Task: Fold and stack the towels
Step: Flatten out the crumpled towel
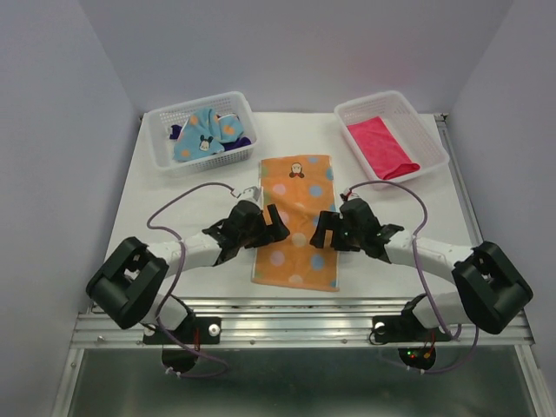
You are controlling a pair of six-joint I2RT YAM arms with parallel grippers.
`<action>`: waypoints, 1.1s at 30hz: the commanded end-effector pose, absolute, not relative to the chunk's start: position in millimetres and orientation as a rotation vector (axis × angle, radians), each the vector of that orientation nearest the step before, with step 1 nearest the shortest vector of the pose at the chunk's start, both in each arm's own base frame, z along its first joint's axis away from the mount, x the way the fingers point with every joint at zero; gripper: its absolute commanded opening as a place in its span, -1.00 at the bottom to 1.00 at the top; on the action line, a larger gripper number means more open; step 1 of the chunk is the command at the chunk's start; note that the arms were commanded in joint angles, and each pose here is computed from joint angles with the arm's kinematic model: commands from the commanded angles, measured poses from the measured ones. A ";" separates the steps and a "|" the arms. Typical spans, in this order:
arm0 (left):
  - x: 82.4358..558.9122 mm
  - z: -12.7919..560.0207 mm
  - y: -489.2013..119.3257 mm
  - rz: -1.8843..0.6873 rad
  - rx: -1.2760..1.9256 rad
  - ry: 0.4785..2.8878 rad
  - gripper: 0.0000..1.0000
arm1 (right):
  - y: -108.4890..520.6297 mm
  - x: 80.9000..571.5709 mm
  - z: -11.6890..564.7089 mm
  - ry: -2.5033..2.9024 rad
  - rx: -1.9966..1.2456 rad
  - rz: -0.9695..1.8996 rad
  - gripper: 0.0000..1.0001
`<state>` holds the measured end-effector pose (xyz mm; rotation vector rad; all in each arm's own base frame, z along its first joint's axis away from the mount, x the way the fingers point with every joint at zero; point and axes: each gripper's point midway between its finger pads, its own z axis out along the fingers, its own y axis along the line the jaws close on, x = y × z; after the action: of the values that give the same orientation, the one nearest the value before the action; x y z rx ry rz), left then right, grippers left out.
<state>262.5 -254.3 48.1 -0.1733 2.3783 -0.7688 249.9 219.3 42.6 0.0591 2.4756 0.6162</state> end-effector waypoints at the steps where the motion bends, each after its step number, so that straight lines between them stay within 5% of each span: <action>1: 229.9 70.1 -253.0 -0.838 -0.113 2.369 0.97 | 217.2 247.2 69.6 2.439 0.080 0.636 1.00; 9: 168.3 50.5 -174.5 -0.545 -0.434 2.532 0.97 | 202.1 172.0 55.7 2.632 0.041 0.632 1.00; 18: 130.3 21.2 -175.9 -0.513 -0.363 2.742 0.98 | 181.3 152.2 40.8 2.707 0.030 0.466 1.00; 21: 125.5 14.2 -177.5 -0.482 -0.335 2.777 0.85 | 183.6 151.7 37.6 2.710 0.031 0.481 1.00; 27: 125.5 14.0 -185.1 -0.469 -0.287 2.796 0.24 | 182.7 151.1 33.2 2.724 0.025 0.461 1.00; 33: 116.9 10.2 -181.0 -0.404 -0.274 2.848 0.08 | 180.3 154.1 37.2 2.712 0.013 0.440 1.00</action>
<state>130.7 -195.6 20.0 -0.2890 2.7722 -0.5235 151.3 184.2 35.0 0.0172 2.7286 0.4736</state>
